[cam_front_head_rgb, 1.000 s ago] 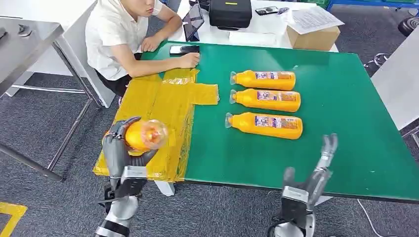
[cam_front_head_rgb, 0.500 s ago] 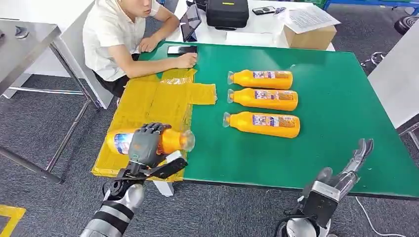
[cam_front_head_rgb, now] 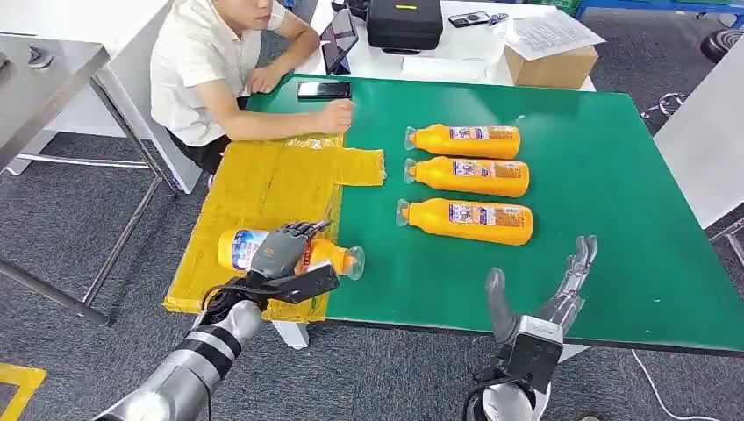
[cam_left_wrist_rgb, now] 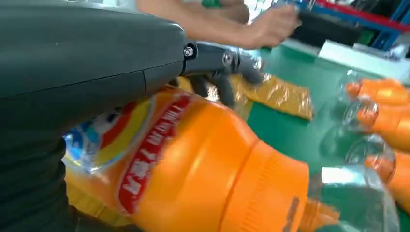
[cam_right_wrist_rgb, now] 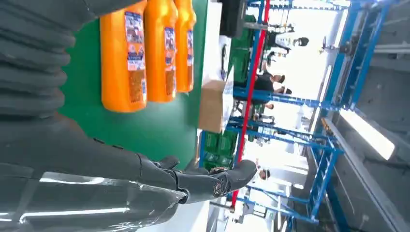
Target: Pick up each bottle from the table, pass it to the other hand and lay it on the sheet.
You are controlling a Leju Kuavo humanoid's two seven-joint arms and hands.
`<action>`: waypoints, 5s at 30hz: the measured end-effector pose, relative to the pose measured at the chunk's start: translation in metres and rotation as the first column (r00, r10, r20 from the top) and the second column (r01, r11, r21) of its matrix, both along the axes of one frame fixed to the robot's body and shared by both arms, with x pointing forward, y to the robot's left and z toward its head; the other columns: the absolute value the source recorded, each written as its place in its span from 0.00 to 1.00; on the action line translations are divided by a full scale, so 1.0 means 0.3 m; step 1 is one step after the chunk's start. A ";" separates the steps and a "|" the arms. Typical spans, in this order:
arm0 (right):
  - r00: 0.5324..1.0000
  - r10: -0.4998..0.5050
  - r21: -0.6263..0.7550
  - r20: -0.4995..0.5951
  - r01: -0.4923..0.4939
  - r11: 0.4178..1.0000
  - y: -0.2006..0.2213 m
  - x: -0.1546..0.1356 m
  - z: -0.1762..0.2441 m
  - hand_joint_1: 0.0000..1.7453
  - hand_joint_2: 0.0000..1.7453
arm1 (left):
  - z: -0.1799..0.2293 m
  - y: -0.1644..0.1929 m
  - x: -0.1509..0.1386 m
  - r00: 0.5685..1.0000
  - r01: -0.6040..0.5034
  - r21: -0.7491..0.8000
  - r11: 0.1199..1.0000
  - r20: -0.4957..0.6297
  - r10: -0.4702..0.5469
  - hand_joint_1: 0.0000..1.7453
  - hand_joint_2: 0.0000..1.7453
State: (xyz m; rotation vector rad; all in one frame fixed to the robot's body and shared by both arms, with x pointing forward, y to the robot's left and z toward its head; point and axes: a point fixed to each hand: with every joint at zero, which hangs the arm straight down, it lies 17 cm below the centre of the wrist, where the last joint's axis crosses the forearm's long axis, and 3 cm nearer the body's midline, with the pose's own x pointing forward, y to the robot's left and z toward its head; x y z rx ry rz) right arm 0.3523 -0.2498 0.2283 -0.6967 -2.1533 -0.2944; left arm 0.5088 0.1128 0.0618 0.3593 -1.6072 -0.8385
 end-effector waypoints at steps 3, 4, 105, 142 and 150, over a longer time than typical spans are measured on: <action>1.000 0.011 -0.005 -0.005 -0.011 1.000 0.012 0.004 -0.007 0.00 1.00 | -0.023 0.000 -0.006 1.000 0.000 0.000 1.000 -0.021 0.000 0.00 1.00; 1.000 0.014 -0.006 -0.007 -0.014 1.000 0.014 0.005 -0.009 0.00 1.00 | -0.034 0.000 -0.010 1.000 -0.002 0.002 1.000 -0.029 0.002 0.00 1.00; 0.714 -0.392 -0.814 -0.580 -0.518 0.262 -0.230 0.500 -0.703 1.00 1.00 | 0.421 -0.199 -0.334 0.978 -0.012 -0.826 0.564 0.109 0.180 0.00 1.00; 0.682 0.277 -0.382 -0.676 -0.647 0.661 0.168 0.413 -0.599 1.00 1.00 | 0.145 -0.336 -0.360 0.894 -0.341 -0.930 0.137 -0.366 -0.260 0.00 1.00; 0.728 0.456 -0.337 -0.512 -0.658 0.673 0.439 0.346 -0.380 1.00 1.00 | 0.137 -0.367 -0.393 0.866 -0.342 -0.936 0.085 -0.349 -0.358 0.00 1.00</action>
